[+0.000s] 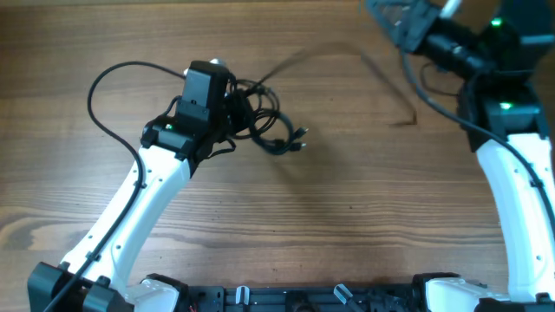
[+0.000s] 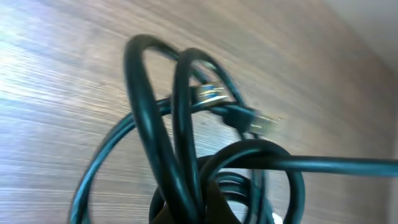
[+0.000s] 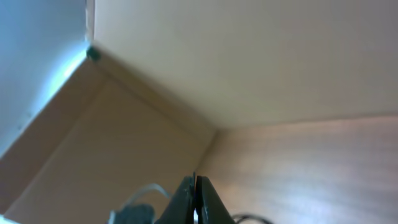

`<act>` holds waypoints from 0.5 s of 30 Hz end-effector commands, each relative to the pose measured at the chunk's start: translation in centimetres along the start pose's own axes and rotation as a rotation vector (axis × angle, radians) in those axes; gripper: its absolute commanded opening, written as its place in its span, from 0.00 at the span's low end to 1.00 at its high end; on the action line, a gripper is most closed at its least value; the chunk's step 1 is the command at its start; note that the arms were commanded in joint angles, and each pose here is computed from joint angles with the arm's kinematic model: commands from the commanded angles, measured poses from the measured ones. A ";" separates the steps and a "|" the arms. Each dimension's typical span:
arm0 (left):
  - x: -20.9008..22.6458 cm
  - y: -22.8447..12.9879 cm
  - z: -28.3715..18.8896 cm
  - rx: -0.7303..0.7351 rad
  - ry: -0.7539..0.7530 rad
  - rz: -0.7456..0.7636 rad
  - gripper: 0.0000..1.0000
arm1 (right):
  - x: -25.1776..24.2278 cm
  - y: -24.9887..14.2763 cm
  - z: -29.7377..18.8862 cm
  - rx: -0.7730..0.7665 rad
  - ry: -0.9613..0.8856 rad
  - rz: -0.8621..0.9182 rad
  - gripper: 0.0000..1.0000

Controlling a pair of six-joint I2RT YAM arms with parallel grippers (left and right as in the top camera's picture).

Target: Untangle cables

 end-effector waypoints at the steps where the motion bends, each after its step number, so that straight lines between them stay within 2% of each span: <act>1: 0.0 0.0 0.2 0.007 -0.022 0.061 0.04 | 0.5 -0.3 0.2 0.027 0.007 -0.011 0.05; 5: -1.5 -0.4 0.1 0.043 -0.125 0.130 0.04 | -1.9 -2.9 2.0 0.134 -0.049 -0.011 0.04; 9: -1.7 -0.3 0.0 0.042 -0.140 0.131 0.04 | -5.4 -5.0 3.4 0.189 -0.170 0.038 0.04; 13: -1.5 -0.6 0.1 0.056 -0.131 0.128 0.24 | -8.5 -6.4 4.4 0.229 -0.263 0.078 0.04; 15: -1.3 -0.9 0.1 0.074 -0.119 0.124 0.28 | -9.6 -7.0 4.7 0.253 -0.284 0.097 0.04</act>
Point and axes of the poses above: each gripper's point midway between its finger pads, its own z axis out along the fingers, its own x axis along the line the jaws close on, y = z × x, the point moved 4 cm from there along -z, back along the fingers, and after that the axes turned 5 degrees about z, right-handed, at the moved point
